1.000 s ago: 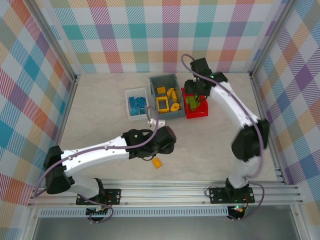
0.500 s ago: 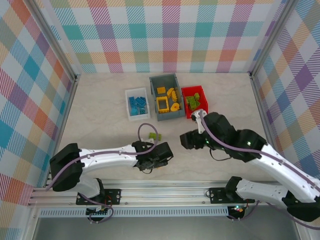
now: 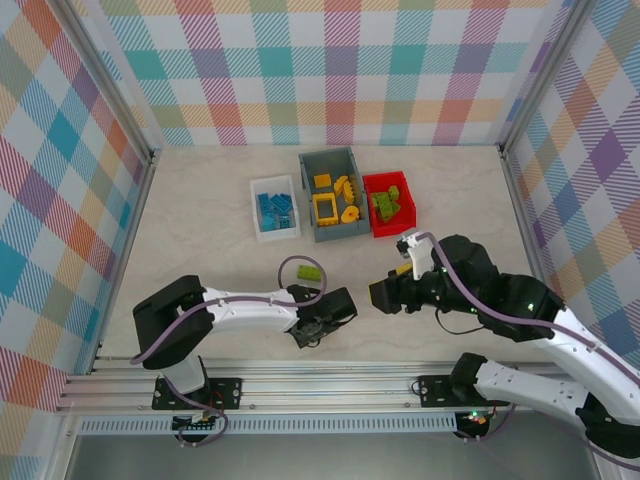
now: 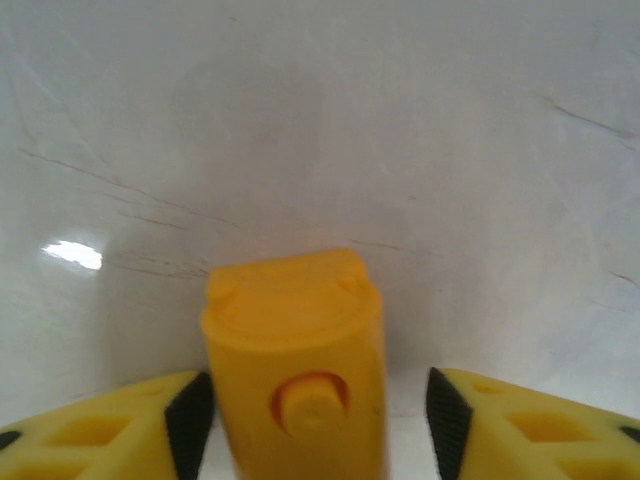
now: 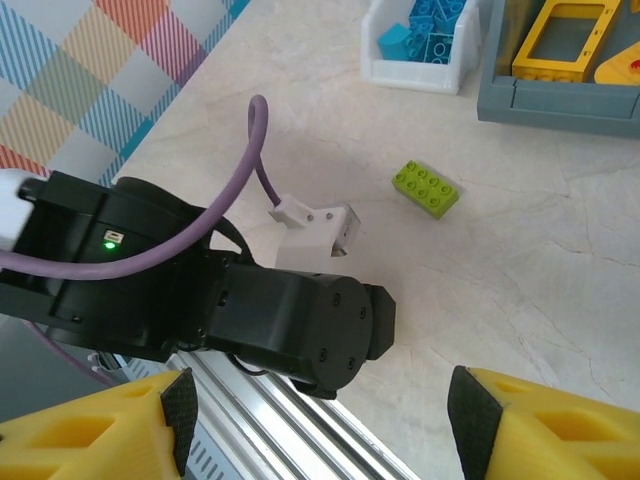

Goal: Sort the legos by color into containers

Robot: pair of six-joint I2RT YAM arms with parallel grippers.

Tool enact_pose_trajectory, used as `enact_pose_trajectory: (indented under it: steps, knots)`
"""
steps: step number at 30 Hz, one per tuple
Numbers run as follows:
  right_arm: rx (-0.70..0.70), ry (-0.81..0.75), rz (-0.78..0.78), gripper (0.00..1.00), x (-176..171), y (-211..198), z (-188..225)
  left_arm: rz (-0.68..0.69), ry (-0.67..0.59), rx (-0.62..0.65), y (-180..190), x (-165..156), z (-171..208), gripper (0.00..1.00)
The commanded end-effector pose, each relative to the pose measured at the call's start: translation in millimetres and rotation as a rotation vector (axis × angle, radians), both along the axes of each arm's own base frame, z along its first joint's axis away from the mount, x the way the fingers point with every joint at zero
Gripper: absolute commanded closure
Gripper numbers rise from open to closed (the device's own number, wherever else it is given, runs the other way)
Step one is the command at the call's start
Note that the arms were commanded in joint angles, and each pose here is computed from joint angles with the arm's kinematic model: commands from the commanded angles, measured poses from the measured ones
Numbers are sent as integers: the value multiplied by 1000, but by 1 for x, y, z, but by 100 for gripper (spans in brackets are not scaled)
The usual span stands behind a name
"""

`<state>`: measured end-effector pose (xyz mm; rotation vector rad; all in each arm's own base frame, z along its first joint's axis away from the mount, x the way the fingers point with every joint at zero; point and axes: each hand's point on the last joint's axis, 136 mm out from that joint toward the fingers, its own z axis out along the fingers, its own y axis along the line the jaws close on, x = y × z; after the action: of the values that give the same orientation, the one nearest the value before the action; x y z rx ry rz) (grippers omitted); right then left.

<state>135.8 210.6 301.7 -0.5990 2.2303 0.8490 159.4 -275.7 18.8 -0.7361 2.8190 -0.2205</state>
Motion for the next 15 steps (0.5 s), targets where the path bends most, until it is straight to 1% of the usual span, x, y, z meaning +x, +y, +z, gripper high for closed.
enact_pose_trajectory:
  steps: [1, 6, 8, 11, 15]
  knots:
    - [25, -11, 18, 31, -3, 2, 4, 31, 6, 19, 5, 2, -8, 49]
    - [21, -4, 8, 32, 0, 4, -1, 35, -23, 37, 12, 5, -7, 69]
    - [27, -8, 5, 32, 0, 4, 2, 39, -57, 44, 19, 8, 1, 73]
    - [36, -28, -4, 32, 1, 2, 7, 14, -169, 35, 27, 22, 41, 76]
    - [55, -65, -37, 31, 11, 4, 15, -89, -323, 32, 24, 58, 123, 76]
